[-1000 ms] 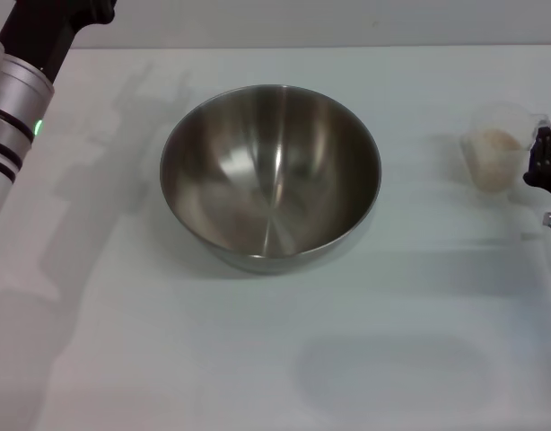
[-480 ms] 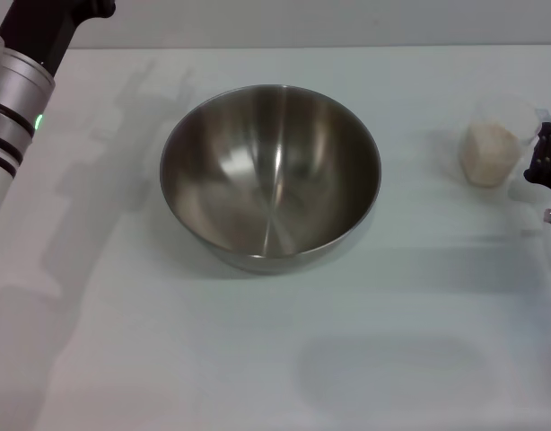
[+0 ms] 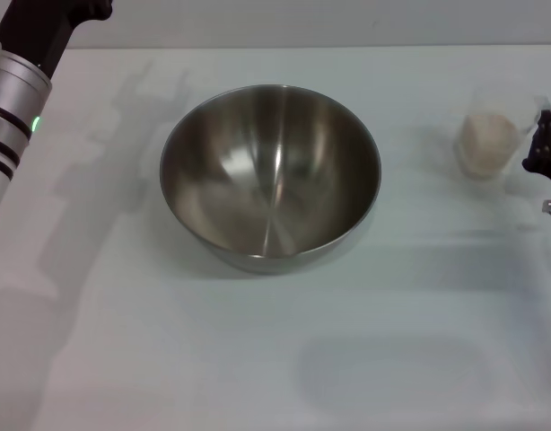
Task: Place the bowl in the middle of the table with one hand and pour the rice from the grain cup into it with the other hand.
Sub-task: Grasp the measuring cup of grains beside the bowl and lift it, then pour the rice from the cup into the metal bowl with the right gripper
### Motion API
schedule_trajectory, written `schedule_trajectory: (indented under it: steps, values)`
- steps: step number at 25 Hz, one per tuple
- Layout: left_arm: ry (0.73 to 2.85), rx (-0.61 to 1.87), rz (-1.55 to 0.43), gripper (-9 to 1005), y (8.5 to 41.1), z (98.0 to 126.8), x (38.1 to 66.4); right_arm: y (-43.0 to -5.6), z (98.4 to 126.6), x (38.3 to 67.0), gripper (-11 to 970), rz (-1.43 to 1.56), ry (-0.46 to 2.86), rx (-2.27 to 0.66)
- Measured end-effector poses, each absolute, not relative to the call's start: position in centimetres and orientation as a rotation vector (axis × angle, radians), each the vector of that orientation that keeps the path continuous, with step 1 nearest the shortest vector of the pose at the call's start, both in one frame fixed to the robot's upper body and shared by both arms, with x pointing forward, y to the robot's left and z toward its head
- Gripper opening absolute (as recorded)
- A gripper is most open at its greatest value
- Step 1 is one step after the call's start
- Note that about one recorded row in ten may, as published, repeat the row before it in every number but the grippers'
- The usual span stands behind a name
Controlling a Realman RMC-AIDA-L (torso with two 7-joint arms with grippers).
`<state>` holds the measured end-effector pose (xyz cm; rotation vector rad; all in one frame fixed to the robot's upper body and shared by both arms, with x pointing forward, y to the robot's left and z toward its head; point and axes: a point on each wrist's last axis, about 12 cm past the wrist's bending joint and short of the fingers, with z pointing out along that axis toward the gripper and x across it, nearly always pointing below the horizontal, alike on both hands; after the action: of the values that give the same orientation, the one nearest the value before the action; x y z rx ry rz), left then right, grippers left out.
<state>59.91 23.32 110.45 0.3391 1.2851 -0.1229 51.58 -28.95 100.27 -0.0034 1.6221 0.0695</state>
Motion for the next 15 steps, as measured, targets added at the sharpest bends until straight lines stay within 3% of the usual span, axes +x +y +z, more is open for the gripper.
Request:
schedule_trajectory:
  steps: [15]
  values:
    - [1.372, 0.263, -0.045, 591, 26.3, 108.4, 59.1, -27.9, 103.1, 52.6, 8, 0.107, 1.413, -0.057]
